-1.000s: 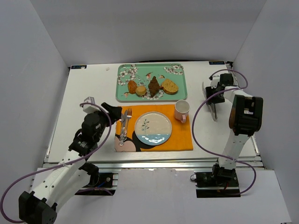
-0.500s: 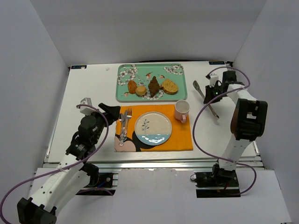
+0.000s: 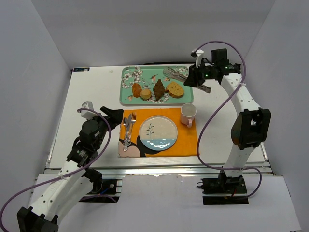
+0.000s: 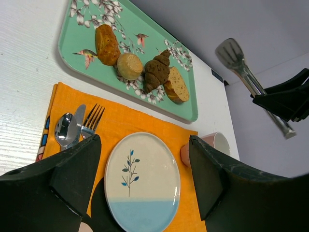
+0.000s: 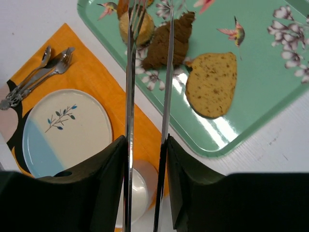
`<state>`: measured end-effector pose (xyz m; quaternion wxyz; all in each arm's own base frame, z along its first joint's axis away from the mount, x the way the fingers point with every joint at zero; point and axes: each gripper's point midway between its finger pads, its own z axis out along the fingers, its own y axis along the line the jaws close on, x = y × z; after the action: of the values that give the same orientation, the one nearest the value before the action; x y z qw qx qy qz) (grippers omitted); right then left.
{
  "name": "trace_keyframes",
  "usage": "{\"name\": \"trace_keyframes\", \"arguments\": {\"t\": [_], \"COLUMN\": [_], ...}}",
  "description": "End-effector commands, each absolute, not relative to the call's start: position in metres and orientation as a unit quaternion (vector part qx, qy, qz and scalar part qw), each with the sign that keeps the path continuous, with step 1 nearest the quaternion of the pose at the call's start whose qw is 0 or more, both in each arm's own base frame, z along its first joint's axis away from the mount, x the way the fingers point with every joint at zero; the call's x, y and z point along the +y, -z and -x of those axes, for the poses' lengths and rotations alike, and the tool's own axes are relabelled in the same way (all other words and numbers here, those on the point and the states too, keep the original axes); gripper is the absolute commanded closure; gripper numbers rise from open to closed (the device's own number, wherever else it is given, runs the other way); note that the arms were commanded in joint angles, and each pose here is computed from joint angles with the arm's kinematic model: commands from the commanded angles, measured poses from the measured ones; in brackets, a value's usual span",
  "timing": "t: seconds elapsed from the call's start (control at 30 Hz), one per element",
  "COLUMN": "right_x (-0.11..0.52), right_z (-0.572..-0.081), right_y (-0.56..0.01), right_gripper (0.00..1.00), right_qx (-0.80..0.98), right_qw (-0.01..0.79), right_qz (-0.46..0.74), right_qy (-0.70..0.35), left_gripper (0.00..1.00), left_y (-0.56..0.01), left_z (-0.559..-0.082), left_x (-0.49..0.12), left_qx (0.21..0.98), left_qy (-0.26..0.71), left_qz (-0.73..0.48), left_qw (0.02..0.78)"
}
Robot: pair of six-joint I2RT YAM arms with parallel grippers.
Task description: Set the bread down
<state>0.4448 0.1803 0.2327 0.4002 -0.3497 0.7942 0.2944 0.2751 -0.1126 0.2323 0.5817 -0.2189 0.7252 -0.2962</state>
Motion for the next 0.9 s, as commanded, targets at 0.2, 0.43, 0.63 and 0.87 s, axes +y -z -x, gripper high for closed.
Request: {"name": "trace_keyframes", "arguments": {"t": [0.2, 0.43, 0.63, 0.87], "right_x": [0.22, 0.224, 0.228, 0.234], "right_z": [-0.454, -0.482, -0.498, -0.504], "right_y": [-0.237, -0.216, -0.196, -0.183], "right_gripper": [0.54, 0.54, 0.53, 0.52], "right_qx": [0.804, 0.827, 0.834, 0.835], "right_qw": [0.385, 0.378, 0.364, 0.35], "right_qz": [0.291, 0.242, 0.24, 0.231], "right_qy": [-0.348, -0.338, -0.339, -0.356], "left_gripper": [0.18, 0.18, 0.18, 0.18], "left_y": [-0.25, -0.249, -0.245, -0.243], "left_z": [-0.277, -0.279, -0.285, -0.293], "left_x": [-0.109, -0.108, -0.112, -0.115], "left_qx": [0.715, 0.722, 0.723, 0.729], "left_qy": [0.295, 0.287, 0.29, 0.283], "left_qz": [0.224, 0.228, 0.233, 0.229], "left_qw": [0.592, 0.587, 0.583, 0.579]}}
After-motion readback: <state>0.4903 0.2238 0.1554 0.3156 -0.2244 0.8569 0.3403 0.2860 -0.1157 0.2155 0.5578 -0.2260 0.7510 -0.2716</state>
